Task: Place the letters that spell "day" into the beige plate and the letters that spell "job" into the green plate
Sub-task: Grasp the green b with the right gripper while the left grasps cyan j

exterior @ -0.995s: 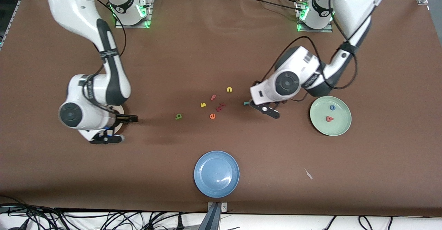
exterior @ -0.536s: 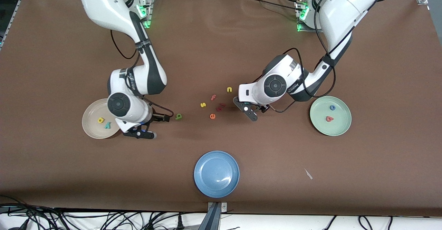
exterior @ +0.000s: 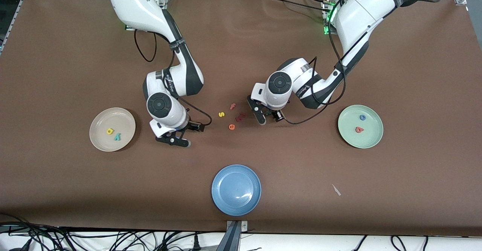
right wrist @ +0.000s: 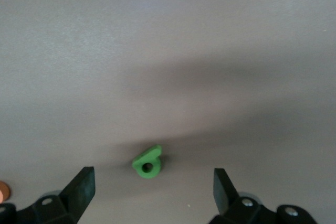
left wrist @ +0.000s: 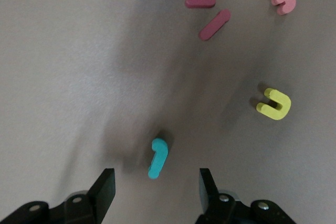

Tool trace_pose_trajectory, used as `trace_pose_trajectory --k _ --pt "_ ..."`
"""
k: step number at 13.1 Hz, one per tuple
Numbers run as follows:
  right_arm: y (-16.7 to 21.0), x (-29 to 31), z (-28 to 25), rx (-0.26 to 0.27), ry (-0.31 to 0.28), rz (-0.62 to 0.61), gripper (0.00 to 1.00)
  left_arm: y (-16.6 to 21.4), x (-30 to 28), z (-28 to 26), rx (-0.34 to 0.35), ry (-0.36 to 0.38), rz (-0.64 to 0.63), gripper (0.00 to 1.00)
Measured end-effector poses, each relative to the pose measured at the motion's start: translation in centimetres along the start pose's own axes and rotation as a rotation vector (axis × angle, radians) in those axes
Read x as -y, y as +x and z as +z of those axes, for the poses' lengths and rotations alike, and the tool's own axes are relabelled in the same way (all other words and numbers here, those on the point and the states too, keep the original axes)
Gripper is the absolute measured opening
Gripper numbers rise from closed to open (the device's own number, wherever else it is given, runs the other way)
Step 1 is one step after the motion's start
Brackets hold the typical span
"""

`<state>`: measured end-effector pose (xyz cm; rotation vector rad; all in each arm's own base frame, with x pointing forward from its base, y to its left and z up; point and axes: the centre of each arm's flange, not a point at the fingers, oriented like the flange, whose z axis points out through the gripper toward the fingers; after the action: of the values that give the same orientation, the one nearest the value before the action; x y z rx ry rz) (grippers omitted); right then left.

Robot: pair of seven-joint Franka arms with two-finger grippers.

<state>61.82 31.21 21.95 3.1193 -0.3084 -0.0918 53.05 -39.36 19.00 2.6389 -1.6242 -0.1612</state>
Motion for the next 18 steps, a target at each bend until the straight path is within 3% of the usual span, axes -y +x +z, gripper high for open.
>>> trace_pose_trajectory --k 8,9,14,18 --pt "-0.4 0.8 2.1 -0.015 0.005 -0.010 1.00 -0.2 -1.0 2.1 0.028 0.017 0.061 0.70" --pt "-0.4 0.8 2.4 -0.018 0.004 -0.010 0.99 -0.2 -1.0 2.1 0.028 0.022 0.065 0.64" --pt "-0.1 0.4 2.6 -0.018 0.004 -0.003 0.96 -0.1 -0.9 1.7 0.023 0.028 0.064 0.10" --pt "0.3 -0.1 2.7 0.002 0.041 0.034 0.93 -0.9 0.6 1.0 0.042 0.034 0.037 0.11"
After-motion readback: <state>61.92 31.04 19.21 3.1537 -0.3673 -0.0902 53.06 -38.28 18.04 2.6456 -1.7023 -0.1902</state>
